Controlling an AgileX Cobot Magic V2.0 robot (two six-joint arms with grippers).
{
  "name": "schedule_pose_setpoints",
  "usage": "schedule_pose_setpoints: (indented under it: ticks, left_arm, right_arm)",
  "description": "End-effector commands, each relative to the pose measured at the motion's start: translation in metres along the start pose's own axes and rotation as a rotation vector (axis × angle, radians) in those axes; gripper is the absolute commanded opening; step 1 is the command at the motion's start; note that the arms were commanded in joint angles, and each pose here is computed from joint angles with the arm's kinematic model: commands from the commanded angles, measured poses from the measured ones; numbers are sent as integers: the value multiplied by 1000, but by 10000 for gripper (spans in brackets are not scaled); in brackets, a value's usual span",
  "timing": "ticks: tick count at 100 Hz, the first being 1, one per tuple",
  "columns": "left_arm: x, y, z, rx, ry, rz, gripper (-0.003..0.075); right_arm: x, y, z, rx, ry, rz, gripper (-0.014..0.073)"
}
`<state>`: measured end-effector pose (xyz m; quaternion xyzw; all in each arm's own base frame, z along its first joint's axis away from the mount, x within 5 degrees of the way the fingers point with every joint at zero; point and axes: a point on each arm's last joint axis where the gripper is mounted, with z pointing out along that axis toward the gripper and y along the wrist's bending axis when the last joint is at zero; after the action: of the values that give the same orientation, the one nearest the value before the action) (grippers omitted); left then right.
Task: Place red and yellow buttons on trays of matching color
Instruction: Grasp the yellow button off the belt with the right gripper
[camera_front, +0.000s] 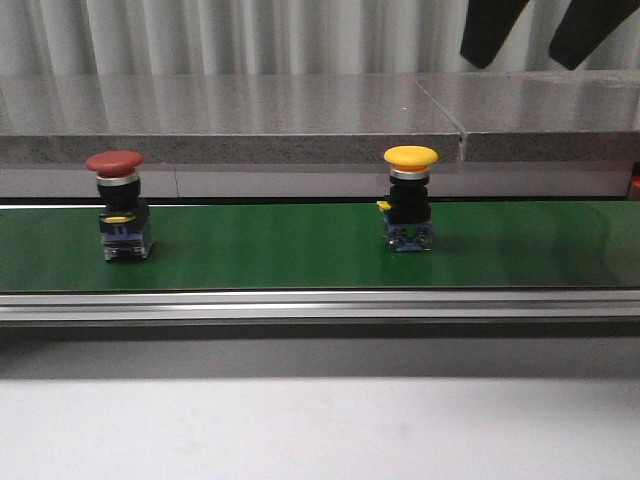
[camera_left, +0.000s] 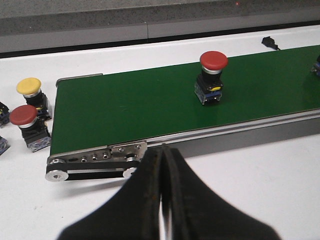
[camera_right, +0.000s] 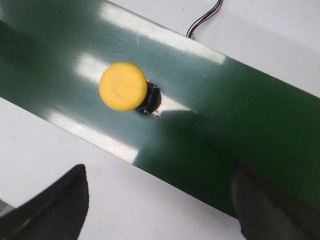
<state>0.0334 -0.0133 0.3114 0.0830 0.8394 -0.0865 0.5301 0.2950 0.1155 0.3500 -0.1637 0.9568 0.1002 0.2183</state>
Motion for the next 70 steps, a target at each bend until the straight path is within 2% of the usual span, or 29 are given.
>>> schedule_pose_setpoints:
  ticks: [1, 47, 70]
  left_arm:
    - [-13, -1, -4, 13, -84, -5, -20]
    - [-13, -1, -4, 13, -84, -5, -20]
    - [-13, -1, -4, 13, -84, -5, -20]
  right_arm:
    - [-12, 3, -10, -21, -38, 20, 584]
    - [-30, 0, 46, -50, 83, 86, 584]
    - [-34, -3, 64, -44, 87, 93, 565]
